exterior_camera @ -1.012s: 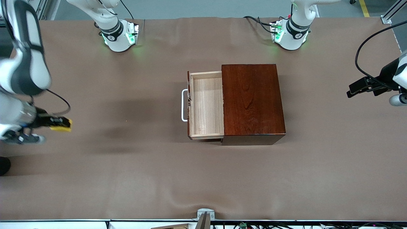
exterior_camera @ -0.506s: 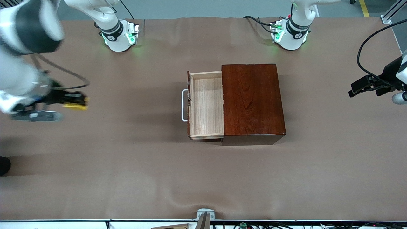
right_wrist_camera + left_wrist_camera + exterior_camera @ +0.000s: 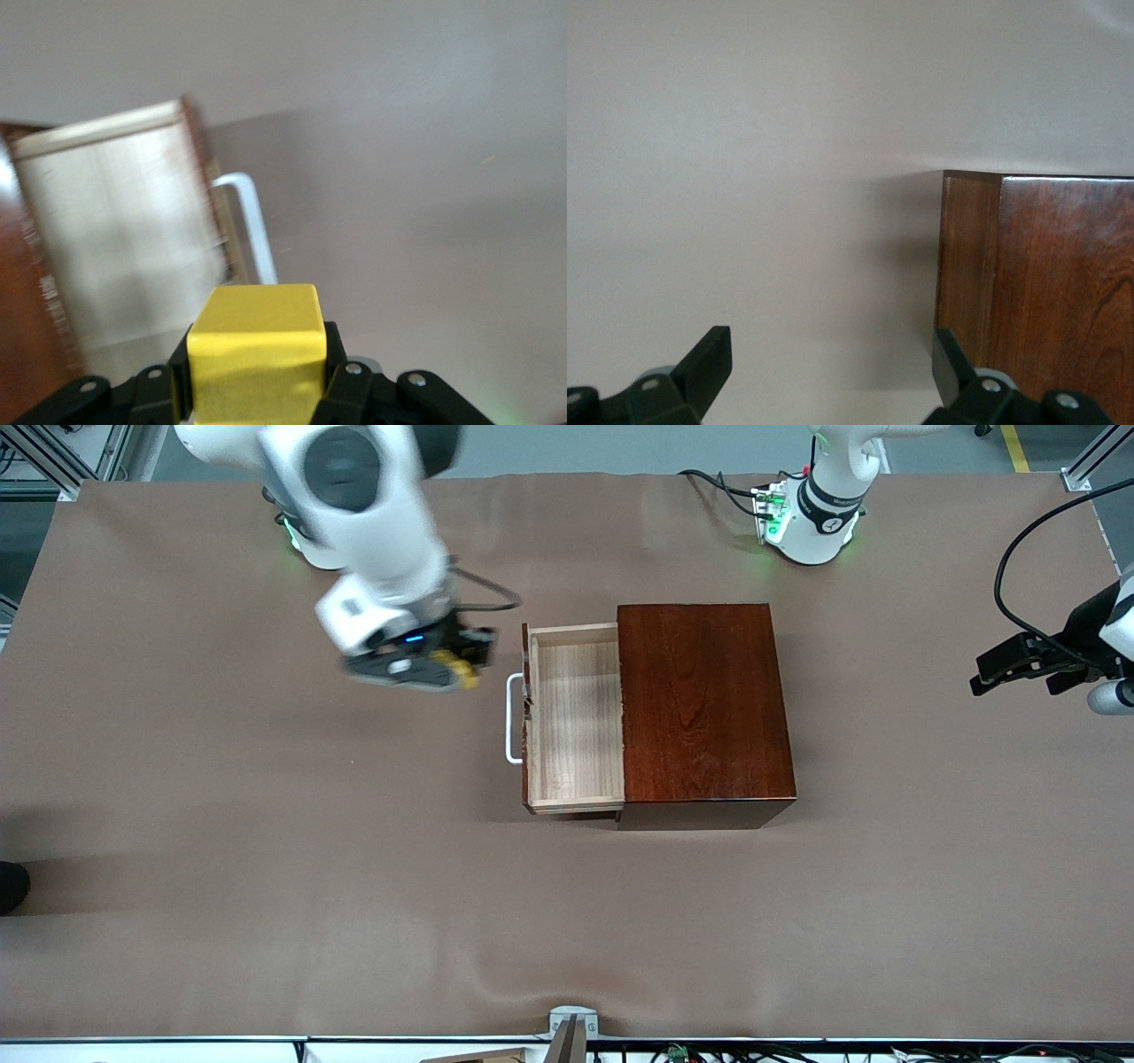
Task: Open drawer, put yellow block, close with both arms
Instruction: 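Carry the yellow cube with the right gripper over the open drawer, then lower the cube into the drawer and open the right gripper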
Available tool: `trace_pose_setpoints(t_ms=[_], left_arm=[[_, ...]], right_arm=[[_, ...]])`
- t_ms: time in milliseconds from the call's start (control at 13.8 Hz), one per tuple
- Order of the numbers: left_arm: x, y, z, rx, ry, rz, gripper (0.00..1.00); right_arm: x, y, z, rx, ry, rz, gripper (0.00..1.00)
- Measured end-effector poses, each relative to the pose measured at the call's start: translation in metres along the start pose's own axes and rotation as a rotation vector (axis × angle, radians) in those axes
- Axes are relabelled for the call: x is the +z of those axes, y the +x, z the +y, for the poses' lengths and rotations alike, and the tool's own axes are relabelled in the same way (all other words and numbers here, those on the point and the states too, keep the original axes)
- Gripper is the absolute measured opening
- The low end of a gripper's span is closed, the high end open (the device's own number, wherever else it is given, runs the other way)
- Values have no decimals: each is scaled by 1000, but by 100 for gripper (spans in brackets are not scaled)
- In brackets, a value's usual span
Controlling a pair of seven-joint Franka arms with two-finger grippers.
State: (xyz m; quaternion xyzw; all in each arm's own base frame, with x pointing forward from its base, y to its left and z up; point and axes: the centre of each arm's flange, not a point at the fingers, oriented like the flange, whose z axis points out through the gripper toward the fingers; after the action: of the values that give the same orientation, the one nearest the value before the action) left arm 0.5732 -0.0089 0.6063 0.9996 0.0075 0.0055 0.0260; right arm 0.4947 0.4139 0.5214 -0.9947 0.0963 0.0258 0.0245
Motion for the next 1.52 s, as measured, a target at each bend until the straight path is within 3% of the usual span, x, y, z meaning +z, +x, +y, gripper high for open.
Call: trace_pose_setpoints(t_ms=[289, 867, 1518], left_arm=[[0, 0, 0, 0, 0, 0, 100], [1, 1, 1, 2, 0, -2, 100], [1, 1, 2, 3, 0, 0, 100]], right_arm=[[60, -50, -71, -5, 18, 0, 56], [138, -31, -93, 16, 50, 0, 56], [191, -18, -93, 33, 17, -14, 56]])
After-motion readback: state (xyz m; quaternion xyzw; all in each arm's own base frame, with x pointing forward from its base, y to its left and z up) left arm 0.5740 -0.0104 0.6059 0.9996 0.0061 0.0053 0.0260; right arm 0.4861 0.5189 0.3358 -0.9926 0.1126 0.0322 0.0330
